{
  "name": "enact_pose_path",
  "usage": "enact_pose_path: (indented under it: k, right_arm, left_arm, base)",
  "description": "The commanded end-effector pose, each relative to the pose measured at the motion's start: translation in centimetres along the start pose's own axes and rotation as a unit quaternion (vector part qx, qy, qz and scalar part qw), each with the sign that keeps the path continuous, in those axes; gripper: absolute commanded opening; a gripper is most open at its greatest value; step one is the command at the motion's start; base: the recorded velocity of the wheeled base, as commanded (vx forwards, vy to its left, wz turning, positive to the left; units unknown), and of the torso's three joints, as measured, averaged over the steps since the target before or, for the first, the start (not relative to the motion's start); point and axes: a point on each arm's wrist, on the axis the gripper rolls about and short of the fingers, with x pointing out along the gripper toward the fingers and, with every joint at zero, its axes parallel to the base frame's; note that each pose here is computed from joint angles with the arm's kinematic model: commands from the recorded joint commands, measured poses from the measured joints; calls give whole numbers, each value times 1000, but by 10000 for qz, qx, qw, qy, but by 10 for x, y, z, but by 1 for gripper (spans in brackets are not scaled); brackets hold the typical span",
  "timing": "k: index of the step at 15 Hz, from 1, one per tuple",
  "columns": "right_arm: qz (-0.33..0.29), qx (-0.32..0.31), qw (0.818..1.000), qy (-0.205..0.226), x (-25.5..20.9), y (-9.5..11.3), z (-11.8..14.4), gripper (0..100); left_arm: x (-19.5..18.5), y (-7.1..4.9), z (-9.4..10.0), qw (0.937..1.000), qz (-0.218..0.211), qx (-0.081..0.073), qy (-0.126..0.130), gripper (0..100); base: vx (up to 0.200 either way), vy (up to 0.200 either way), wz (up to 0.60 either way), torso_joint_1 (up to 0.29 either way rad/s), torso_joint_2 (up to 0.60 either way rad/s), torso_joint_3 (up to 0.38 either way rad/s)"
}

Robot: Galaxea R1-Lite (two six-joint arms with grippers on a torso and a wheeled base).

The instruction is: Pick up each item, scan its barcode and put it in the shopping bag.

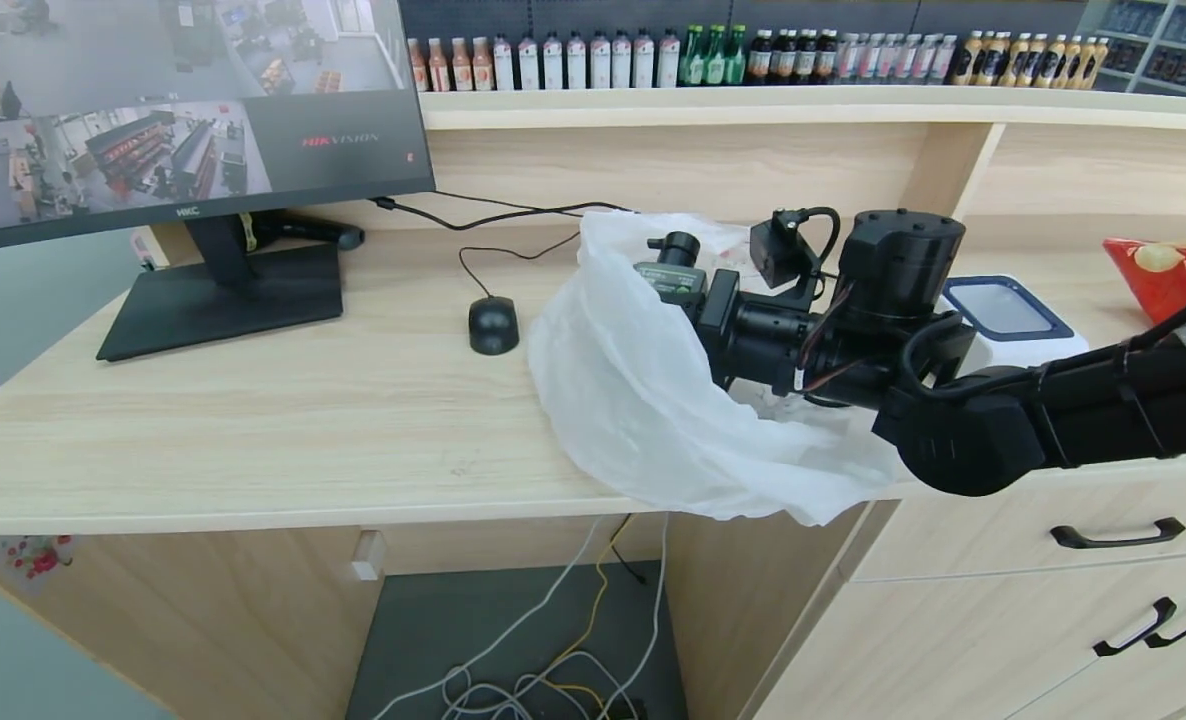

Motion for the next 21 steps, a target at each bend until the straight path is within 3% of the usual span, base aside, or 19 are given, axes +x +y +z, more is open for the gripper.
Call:
enact_pose_path:
  k: [1, 10, 11, 21]
  right_arm:
    - [-68, 62, 9999, 52, 2, -6, -3, 0]
    - [-165, -25, 9998, 124, 7, -18, -7, 0]
    - [-160, -24, 9998, 130, 7, -18, -7, 100]
    - [-48, -206, 9997, -132, -2, 2, 5, 100]
  left_arm:
    - [0, 0, 0, 10000, 1, 0, 3, 100]
    - [0, 0, 0, 10000, 1, 0, 3, 100]
    - [0, 0, 0, 10000, 1, 0, 3, 100]
    - [0, 0, 0, 10000, -6, 0, -4, 100]
  base:
    - [0, 0, 0, 0, 0, 0]
    - [0, 0, 0, 0, 0, 0]
    - [0, 0, 0, 0, 0, 0]
    - [0, 0, 0, 0, 0, 0]
